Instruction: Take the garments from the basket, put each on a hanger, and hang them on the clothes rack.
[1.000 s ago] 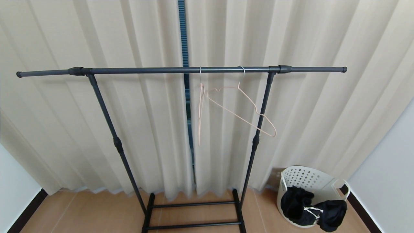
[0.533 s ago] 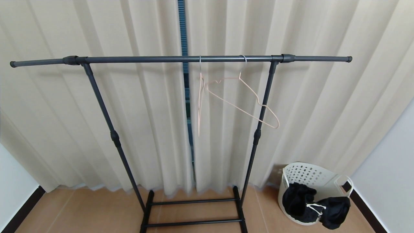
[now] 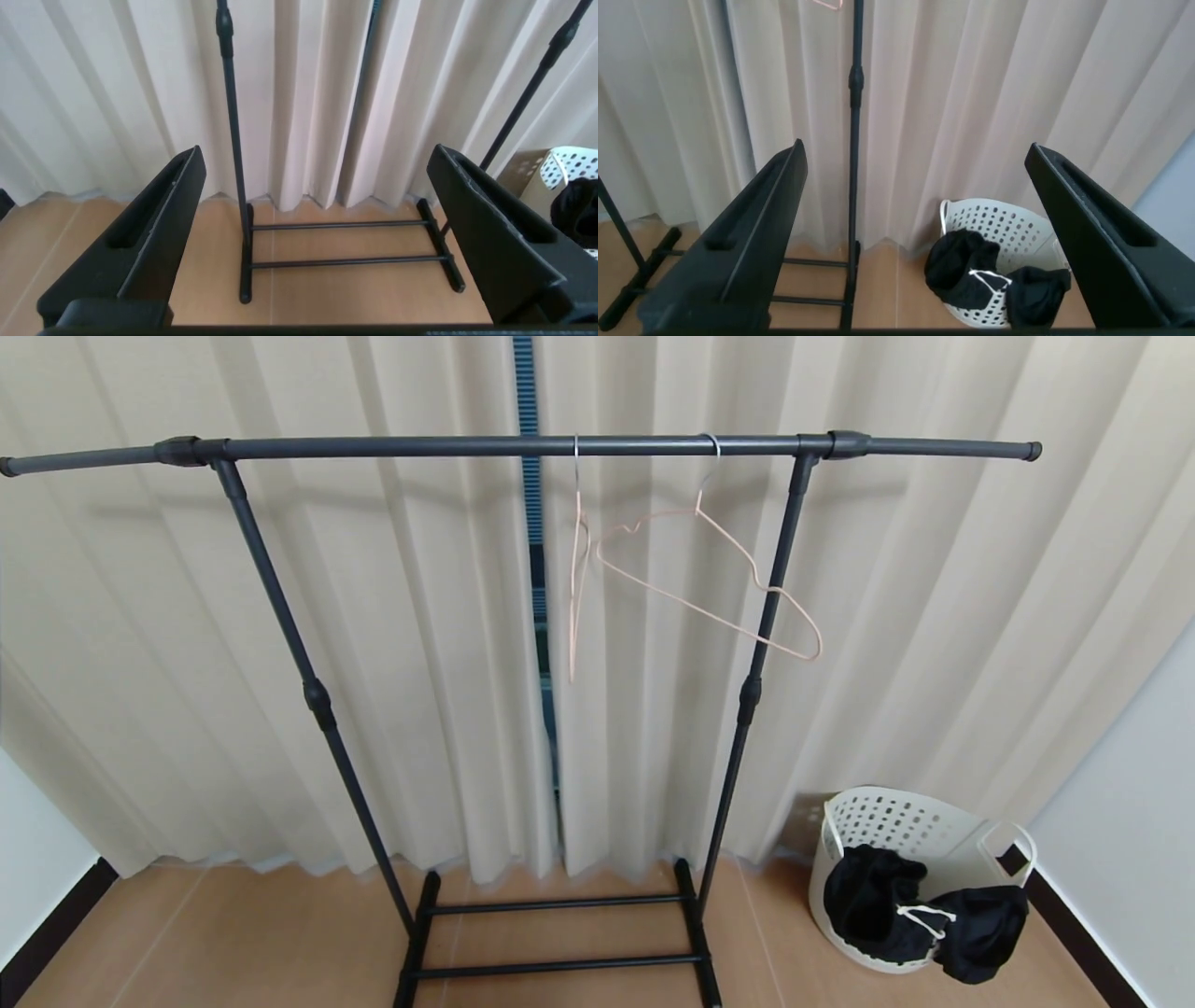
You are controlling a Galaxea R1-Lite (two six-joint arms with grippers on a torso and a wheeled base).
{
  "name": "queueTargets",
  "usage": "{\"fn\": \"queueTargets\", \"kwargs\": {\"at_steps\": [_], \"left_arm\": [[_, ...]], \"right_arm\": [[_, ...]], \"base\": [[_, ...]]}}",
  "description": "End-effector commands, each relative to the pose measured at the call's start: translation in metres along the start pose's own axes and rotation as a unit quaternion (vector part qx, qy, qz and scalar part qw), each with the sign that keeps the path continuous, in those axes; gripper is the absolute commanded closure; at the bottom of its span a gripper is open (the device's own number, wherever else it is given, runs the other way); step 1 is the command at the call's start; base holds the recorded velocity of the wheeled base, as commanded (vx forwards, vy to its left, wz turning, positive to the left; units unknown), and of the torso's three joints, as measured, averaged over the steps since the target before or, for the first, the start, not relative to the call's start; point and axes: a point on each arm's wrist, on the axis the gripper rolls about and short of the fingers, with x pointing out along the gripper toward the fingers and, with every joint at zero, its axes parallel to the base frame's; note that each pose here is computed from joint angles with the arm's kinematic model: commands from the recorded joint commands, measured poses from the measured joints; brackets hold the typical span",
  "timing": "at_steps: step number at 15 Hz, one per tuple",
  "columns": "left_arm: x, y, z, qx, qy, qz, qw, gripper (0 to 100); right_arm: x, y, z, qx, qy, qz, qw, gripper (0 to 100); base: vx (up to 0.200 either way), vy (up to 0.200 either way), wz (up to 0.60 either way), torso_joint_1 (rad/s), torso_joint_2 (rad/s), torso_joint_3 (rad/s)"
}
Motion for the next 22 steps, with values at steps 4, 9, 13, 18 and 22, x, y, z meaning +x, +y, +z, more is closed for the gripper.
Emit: {"fn": "queueTargets", "kwargs": {"at_steps": [4, 9, 13, 18, 22], "left_arm": [[0.0001, 0.0, 0.0001, 0.0, 0.0, 0.0, 1.0, 0], [0.0001, 0.0, 0.0001, 0.0, 0.0, 0.0, 1.0, 0], [0.0001, 0.0, 0.0001, 0.0, 0.0, 0.0, 1.0, 0], [0.0001, 0.0, 0.0001, 0.0, 0.0, 0.0, 1.0, 0], [0.0001, 0.0, 0.0001, 0.0, 0.0, 0.0, 1.0, 0]], "right_arm": [[0.0001, 0.0, 0.0001, 0.0, 0.0, 0.0, 1.0, 0], [0.0001, 0.0, 0.0001, 0.001, 0.0, 0.0, 1.0, 0], [0.0001, 0.0, 0.0001, 0.001, 0.0, 0.0, 1.0, 0], [0.0001, 0.0, 0.0001, 0.001, 0.0, 0.0, 1.0, 0], [0.0001, 0.0, 0.0001, 0.002, 0.0, 0.0, 1.0, 0]], "base": [[0.0, 0.0, 0.0, -0.2, 0.53, 0.329], [0.0, 0.0, 0.0, -0.177, 0.51, 0.333], [0.0, 0.0, 0.0, -0.137, 0.49, 0.342], [0.0, 0.0, 0.0, -0.101, 0.46, 0.361], [0.0, 0.0, -0.3, -0.034, 0.26, 0.238]]}}
